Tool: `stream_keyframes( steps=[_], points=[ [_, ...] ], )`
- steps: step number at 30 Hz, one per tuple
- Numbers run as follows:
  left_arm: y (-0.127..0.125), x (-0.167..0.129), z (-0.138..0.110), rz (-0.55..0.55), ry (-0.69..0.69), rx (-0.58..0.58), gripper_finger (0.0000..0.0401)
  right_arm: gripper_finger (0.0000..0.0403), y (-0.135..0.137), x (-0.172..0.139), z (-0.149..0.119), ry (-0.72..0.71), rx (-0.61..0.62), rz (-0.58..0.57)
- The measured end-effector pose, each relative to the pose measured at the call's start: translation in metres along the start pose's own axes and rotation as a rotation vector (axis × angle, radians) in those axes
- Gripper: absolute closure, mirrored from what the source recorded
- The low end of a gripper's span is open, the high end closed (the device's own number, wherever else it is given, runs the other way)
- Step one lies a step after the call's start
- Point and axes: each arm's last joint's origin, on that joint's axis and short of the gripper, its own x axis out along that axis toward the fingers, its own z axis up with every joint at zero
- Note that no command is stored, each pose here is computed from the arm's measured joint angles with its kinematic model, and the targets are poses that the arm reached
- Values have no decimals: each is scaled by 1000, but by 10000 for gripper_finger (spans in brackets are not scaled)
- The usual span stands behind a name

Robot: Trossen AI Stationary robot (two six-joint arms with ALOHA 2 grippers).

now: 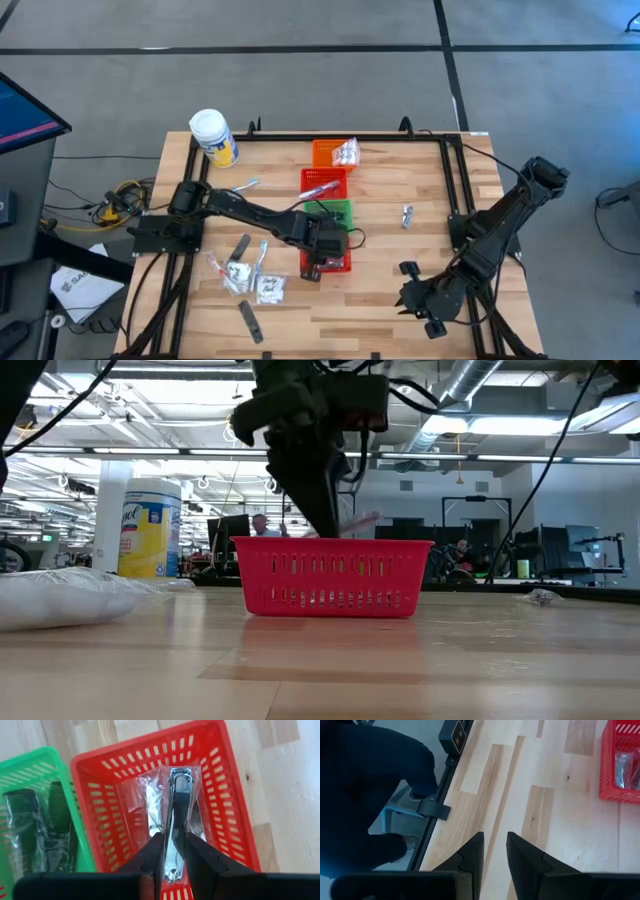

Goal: Pick & Place Travel size toiletries
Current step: Put the silver nail clipper into the bottom red basket

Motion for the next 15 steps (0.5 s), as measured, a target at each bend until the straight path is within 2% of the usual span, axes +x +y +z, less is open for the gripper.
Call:
stream_keyframes(
  steps=[10, 15],
  points=[
    [0, 2, -1, 0, 12, -55, 343, 326, 0, 0, 0, 2, -2, -1],
    [0, 6, -4, 45, 29, -60, 343, 326, 0, 0, 0, 2, -5, -1]
  ],
)
